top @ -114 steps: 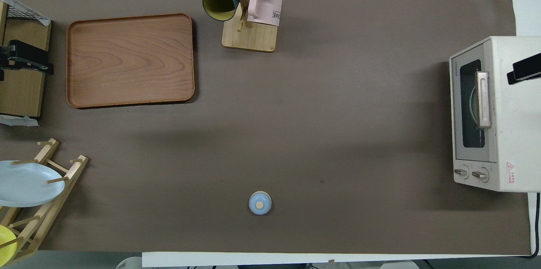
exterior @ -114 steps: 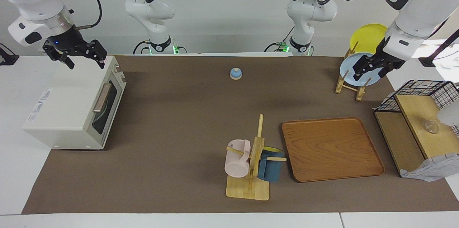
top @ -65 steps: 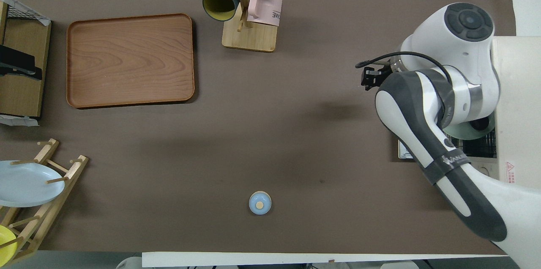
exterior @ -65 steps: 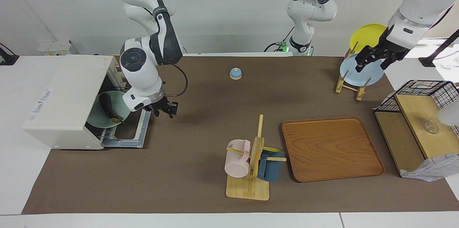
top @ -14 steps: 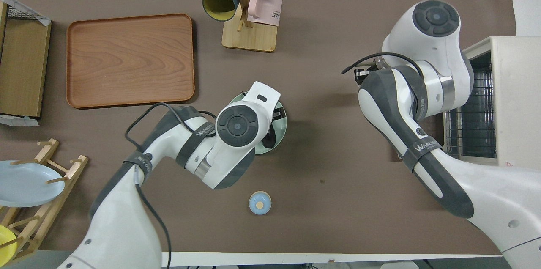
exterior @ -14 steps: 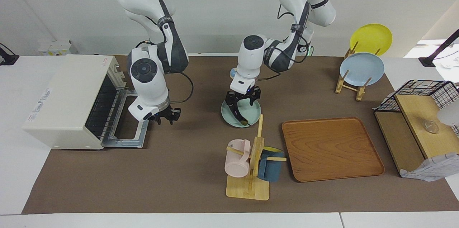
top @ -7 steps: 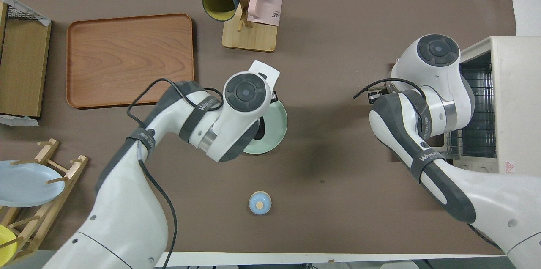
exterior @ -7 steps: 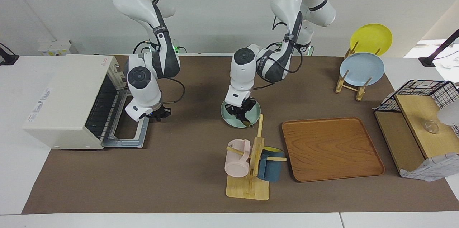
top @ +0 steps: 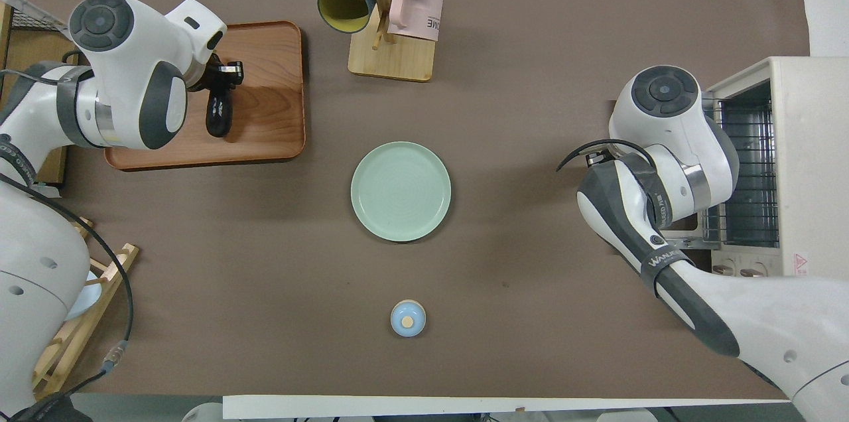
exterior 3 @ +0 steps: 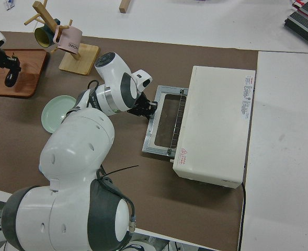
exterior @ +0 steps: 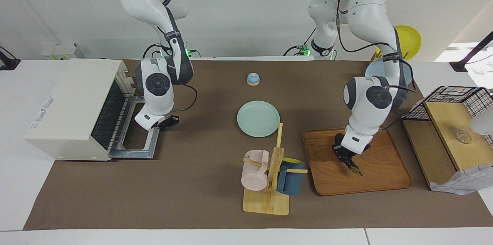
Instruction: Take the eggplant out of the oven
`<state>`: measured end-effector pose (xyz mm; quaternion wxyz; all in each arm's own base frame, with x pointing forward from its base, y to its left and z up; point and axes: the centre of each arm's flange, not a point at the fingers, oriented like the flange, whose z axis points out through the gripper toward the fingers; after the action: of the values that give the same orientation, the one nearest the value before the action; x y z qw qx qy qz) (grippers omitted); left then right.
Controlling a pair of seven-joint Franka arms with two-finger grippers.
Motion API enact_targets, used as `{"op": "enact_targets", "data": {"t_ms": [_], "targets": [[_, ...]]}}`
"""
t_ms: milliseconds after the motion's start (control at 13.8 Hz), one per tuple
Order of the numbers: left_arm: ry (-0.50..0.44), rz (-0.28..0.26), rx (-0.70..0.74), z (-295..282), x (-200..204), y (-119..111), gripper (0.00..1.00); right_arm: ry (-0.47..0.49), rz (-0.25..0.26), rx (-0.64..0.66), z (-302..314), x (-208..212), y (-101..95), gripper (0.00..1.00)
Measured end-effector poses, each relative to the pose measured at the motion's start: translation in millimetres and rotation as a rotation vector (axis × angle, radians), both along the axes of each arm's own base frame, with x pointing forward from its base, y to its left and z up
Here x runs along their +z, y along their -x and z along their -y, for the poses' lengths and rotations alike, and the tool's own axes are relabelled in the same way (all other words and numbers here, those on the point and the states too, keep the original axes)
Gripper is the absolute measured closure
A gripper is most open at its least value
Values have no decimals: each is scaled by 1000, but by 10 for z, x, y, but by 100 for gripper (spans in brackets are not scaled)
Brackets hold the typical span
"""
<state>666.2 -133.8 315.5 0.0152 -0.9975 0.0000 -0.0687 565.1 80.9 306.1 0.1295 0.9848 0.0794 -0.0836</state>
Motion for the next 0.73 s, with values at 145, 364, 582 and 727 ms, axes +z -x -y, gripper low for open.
{"op": "enact_targets", "data": {"t_ms": [145, 364, 582, 727], "targets": [[0, 20, 10, -55, 204, -73, 27, 18, -41, 29, 12, 277, -82, 94], [-5, -68, 65, -381, 1340, 62, 0, 20, -43, 58, 306, 937, -123, 93], [16, -174, 71, -690, 2562, 627, 0, 13, -24, 49, 854, 1449, -28, 81], [35, -178, 23, -796, 3089, 990, 0, -7, -6, 4, 1121, 1651, 47, 76]]}}
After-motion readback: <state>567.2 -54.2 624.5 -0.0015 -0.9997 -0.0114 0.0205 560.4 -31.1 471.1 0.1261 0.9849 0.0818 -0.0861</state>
